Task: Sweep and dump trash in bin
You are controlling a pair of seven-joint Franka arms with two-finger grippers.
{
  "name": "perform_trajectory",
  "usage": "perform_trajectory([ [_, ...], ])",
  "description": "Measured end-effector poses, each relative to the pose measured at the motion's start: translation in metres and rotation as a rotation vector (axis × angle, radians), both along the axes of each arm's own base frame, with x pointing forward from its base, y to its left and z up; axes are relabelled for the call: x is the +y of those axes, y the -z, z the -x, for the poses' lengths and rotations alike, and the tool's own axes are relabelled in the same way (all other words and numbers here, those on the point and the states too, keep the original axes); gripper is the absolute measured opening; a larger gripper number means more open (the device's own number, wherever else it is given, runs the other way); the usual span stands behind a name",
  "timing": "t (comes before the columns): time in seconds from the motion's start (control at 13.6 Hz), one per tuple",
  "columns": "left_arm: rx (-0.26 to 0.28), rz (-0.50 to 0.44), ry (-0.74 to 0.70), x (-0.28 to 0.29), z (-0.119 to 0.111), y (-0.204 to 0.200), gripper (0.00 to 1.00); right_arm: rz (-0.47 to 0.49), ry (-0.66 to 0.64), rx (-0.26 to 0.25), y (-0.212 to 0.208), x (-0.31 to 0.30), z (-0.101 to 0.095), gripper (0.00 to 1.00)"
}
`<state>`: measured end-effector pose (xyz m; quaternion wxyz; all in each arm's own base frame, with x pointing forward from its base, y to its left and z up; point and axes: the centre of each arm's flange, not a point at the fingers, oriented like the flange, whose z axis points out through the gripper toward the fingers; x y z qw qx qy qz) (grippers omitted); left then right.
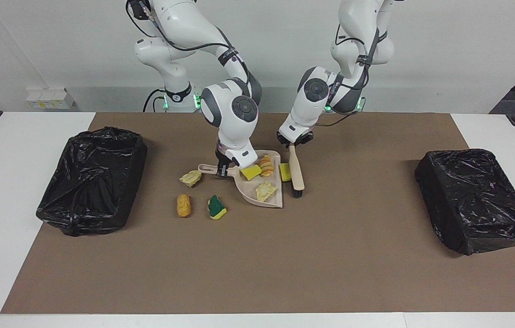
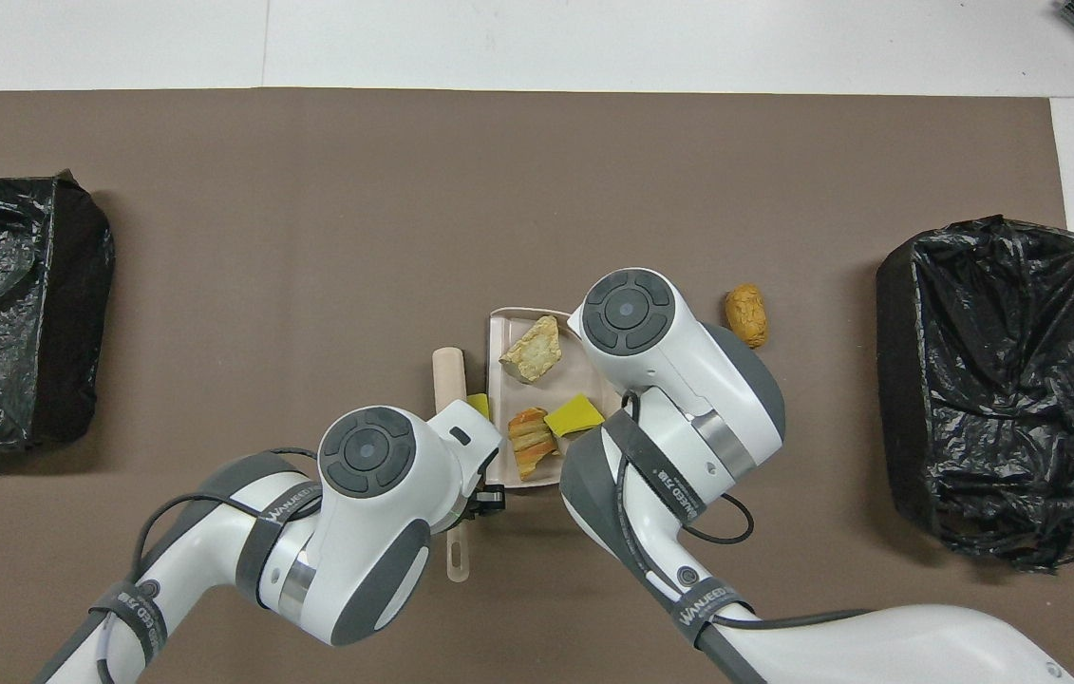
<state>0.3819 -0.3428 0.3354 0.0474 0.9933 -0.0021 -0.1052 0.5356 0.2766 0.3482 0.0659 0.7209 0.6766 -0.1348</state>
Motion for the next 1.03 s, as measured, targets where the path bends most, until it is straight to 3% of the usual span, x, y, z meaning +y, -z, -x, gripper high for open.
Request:
perform_trajectory([
  [0.37, 0.041, 0.072, -0.034, -0.038, -0.008, -0.064, 0.26, 0.000, 0.000, 0.000, 0.000, 0.000, 0.000, 0.32],
  [1.03, 0.142, -0.022, 0.008, -0.029, 0.017, -0.102, 0.26, 0.000, -0.001, 0.000, 0.000, 0.000, 0.000, 0.32],
])
